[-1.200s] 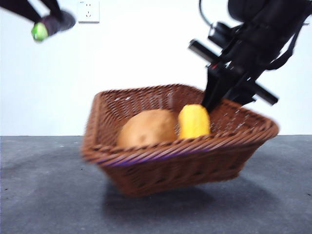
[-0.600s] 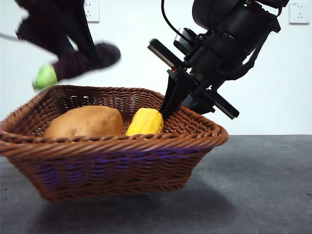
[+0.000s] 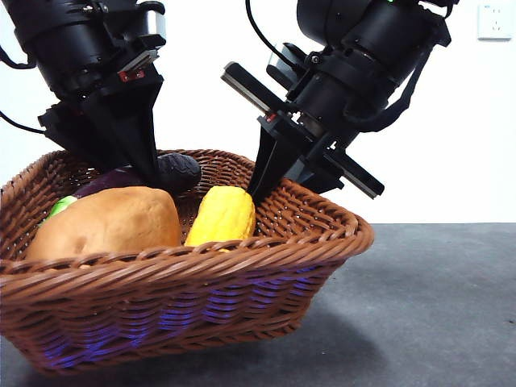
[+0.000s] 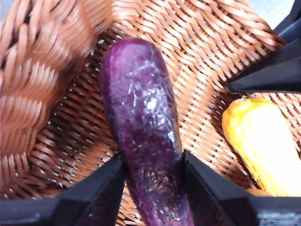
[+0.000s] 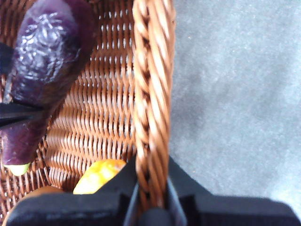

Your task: Help me put the vegetables on the table into the basket

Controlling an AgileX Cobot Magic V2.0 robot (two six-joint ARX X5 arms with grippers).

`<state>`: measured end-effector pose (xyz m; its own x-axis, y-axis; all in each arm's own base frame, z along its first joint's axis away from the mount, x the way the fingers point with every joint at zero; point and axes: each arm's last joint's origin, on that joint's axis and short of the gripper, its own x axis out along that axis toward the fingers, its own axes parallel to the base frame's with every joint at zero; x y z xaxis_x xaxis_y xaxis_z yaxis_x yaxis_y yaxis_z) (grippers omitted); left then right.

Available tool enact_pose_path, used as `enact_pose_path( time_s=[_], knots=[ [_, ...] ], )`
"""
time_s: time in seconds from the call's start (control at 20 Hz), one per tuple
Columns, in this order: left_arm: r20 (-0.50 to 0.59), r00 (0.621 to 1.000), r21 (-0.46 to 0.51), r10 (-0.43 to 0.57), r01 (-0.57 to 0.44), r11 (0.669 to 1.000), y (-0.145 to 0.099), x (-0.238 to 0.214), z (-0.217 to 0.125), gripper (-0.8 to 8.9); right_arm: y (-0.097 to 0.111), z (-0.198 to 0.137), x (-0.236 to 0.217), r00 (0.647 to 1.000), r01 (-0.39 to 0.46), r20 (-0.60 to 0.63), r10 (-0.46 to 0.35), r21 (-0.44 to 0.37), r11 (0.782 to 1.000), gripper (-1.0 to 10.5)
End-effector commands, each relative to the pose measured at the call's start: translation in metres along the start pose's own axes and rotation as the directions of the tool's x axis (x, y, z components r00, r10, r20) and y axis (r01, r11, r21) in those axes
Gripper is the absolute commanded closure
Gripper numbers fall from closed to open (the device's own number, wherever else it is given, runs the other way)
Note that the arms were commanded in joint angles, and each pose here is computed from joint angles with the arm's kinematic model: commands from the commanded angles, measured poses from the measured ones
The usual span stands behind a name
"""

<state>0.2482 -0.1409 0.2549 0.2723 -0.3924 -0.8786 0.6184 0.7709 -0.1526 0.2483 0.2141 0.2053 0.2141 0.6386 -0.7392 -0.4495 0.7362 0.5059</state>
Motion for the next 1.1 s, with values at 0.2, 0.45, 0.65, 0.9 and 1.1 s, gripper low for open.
enact_pose_path(
  time_s=[0.2,0.45,0.65,0.9,1.1],
  knots=[
    [-0.003,1.000,-0.015,-0.026,0.026,1.000,-0.001,0.002,-0.001,3.63,0.002,0.002,0.000,1.000,-0.018,0.010,0.018,-0.010,1.000,9.6],
    [-0.011,1.000,-0.026,-0.026,0.026,0.999,-0.001,0.001,-0.001,3.68,0.002,0.002,0.000,1.000,-0.016,0.008,0.016,-0.009,1.000,9.6],
    [0.063,0.998,-0.040,-0.002,0.004,0.999,0.003,-0.024,-0.004,3.74,0.001,0.002,-0.001,1.000,-0.008,0.012,0.008,-0.016,1.000,9.6],
    [0.315,0.944,-0.077,0.093,-0.072,0.994,0.003,-0.109,-0.032,6.05,-0.006,0.010,-0.008,0.999,-0.004,0.042,0.004,0.004,1.000,9.6],
    [0.445,0.882,-0.095,0.154,-0.125,0.988,-0.009,-0.156,-0.063,8.20,-0.008,0.047,-0.044,0.995,-0.002,0.098,0.002,0.001,1.000,9.6]
  ],
)
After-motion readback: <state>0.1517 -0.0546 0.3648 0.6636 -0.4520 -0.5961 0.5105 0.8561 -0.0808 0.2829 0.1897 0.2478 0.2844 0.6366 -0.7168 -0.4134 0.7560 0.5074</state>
